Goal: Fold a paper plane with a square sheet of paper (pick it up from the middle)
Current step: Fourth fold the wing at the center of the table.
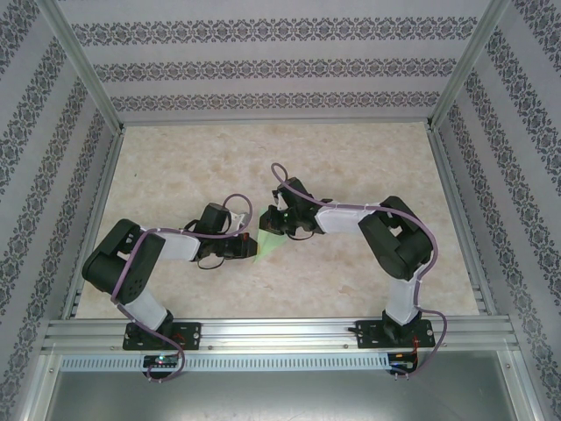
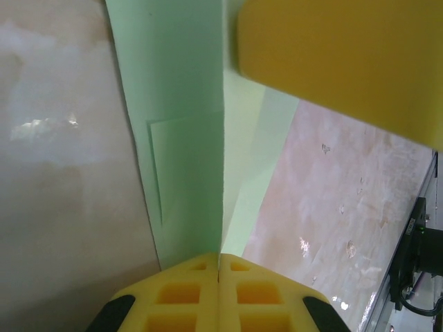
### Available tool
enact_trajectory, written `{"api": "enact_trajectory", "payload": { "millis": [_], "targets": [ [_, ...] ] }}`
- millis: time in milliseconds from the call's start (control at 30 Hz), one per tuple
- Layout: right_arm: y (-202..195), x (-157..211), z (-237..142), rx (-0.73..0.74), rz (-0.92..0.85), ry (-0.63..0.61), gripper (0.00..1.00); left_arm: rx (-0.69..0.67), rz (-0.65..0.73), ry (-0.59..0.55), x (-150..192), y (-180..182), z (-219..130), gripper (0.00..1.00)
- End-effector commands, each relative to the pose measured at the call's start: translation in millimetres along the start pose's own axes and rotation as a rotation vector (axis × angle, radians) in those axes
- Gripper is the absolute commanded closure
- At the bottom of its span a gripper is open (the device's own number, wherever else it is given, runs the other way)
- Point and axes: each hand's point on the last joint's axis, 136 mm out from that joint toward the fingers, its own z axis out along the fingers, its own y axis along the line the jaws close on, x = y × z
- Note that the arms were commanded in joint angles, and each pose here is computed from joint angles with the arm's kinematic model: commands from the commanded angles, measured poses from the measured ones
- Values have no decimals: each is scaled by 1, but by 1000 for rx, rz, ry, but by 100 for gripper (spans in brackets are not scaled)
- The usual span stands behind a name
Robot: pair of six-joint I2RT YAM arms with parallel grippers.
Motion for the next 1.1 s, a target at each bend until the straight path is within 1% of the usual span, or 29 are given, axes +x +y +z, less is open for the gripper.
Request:
{"api": "enact_trajectory", "payload": {
  "millis": [0, 100, 167, 267, 433, 600, 800, 867, 1067],
  "targets": [
    [6, -8, 7, -32, -5, -5, 90, 10, -27, -21, -3, 4, -3, 100],
    [4, -10, 7, -26, -3, -11, 90, 0, -41, -26, -3, 6, -5, 98],
    [1, -10, 9, -24, -1, -7, 89, -6, -46, -36, -4, 7, -6, 94],
    [-3, -11, 12, -18, 10, 2, 89, -5, -42, -29, -5, 7, -4, 93],
    [-14, -9, 14, 23, 24, 0, 90, -19, -32, -6, -3, 9, -3, 95],
    [-21, -9, 14, 51, 34, -5, 90, -40, -53, 22, 1, 14, -1, 95],
    [-21, -10, 12, 55, 36, -16, 89, -29, -71, 71, 4, 15, 5, 98],
    [-18, -10, 10, 46, 32, -23, 89, -32, -72, 65, 2, 14, 4, 98],
    [-26, -7, 14, 84, 40, -8, 89, -25, -90, 117, 6, 16, 8, 99]
  ]
}}
